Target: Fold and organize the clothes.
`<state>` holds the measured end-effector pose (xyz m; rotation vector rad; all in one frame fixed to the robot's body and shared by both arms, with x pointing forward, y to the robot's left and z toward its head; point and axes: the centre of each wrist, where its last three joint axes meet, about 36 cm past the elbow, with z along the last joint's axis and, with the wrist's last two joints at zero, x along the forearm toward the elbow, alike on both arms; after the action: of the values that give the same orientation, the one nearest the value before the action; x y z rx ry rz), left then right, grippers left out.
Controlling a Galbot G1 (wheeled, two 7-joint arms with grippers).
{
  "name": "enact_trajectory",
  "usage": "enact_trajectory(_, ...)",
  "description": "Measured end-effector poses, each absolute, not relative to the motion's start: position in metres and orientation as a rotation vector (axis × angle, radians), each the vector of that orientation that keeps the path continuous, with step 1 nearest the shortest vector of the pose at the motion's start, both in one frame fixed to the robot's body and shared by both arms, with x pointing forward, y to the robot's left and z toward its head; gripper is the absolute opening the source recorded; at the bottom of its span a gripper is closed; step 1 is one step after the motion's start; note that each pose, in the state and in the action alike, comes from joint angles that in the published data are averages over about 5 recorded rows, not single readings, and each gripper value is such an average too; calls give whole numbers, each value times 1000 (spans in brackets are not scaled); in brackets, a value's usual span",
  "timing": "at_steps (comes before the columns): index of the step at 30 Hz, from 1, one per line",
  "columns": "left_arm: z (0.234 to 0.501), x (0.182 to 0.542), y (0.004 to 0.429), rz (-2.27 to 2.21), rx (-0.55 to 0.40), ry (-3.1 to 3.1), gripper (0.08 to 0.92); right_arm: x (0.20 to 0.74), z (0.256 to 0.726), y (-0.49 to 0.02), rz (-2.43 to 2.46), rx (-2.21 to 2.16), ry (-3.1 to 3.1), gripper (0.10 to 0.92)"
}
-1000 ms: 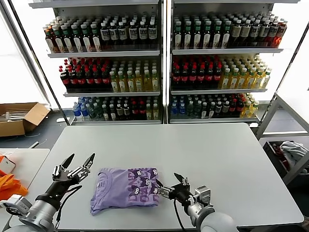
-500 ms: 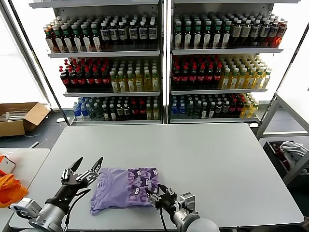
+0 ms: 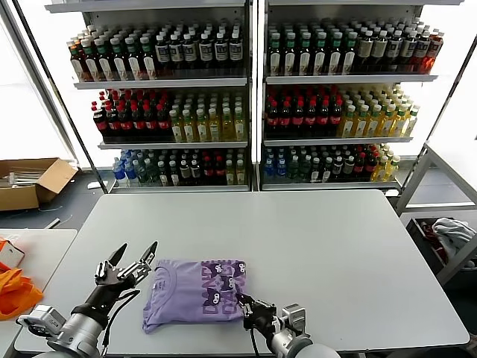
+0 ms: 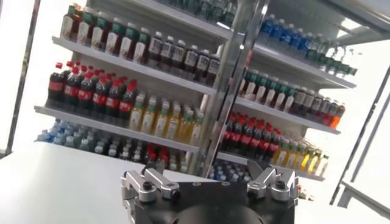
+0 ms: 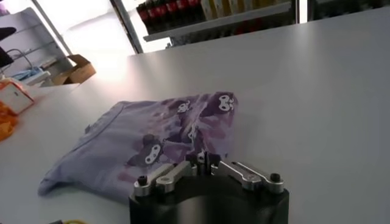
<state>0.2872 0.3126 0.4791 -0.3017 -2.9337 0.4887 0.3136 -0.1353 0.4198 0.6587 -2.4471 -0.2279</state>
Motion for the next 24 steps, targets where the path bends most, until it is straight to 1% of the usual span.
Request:
enact_trajectory(3, 478, 288, 316, 495, -285, -2934, 823, 310, 421, -144, -229, 651, -2451, 115)
enact_trajectory(9, 477, 288, 323, 505, -262, -2933, 823, 307, 425, -168, -209, 624, -2462, 112)
enact_trajectory(16, 479, 288, 323, 516, -266, -2931, 823, 304, 428, -201, -132, 578, -2475, 114)
enact_trajectory(19, 479, 286, 320, 519, -276, -2926, 823, 302, 431, -214, -100, 559, -2489, 151)
enact_trajectory(24, 481, 284, 316, 515, -299, -2920, 822, 298, 436, -233, -63, 527, -2526, 290)
